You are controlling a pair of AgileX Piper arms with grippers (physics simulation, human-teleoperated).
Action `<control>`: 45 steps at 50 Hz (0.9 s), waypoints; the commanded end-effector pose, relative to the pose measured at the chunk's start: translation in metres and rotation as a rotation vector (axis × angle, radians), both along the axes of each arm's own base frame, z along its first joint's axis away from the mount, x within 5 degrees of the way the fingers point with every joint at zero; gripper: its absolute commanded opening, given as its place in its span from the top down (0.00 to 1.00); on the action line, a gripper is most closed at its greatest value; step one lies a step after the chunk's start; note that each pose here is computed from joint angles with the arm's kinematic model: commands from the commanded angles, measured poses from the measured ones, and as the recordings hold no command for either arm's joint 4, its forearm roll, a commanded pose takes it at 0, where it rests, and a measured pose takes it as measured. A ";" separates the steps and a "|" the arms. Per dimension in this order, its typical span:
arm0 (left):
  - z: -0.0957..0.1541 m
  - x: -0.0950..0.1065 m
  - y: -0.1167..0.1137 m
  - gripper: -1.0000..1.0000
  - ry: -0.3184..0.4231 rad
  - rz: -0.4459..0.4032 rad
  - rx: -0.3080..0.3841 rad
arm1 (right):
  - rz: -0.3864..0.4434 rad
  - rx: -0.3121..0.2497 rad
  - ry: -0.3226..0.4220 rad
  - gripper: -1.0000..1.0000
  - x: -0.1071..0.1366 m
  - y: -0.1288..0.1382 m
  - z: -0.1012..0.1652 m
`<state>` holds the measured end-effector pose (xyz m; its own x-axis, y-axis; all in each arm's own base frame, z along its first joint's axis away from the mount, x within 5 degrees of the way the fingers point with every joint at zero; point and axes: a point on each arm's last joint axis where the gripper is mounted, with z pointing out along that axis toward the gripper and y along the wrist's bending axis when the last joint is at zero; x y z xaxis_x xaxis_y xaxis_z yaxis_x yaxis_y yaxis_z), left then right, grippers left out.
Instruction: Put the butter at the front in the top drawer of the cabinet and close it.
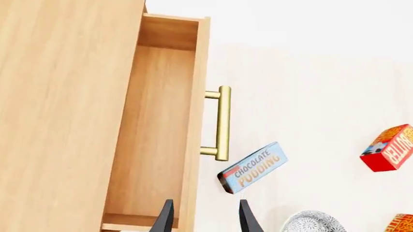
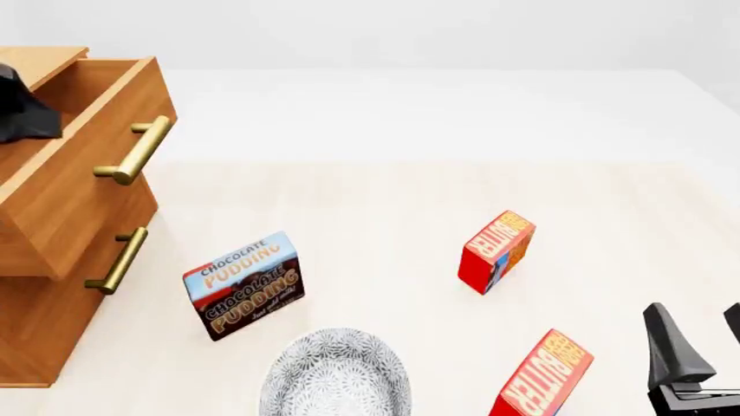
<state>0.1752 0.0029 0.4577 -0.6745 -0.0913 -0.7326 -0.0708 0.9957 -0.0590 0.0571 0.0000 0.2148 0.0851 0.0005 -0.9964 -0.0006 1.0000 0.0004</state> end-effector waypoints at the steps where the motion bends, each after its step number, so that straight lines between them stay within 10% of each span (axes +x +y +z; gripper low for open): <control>1: -0.010 0.004 0.000 0.00 0.030 0.005 -0.007 | 0.000 0.000 0.000 0.00 0.000 0.000 0.000; 45: -0.053 0.061 0.008 0.00 0.116 0.036 -0.011 | 0.000 0.000 0.000 0.00 0.000 0.000 0.000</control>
<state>0.2258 0.0108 0.4155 -0.7376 -0.1220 -0.6641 -0.1122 0.9920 -0.0577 0.0571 0.0000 0.2148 0.0851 0.0005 -0.9964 -0.0006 1.0000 0.0004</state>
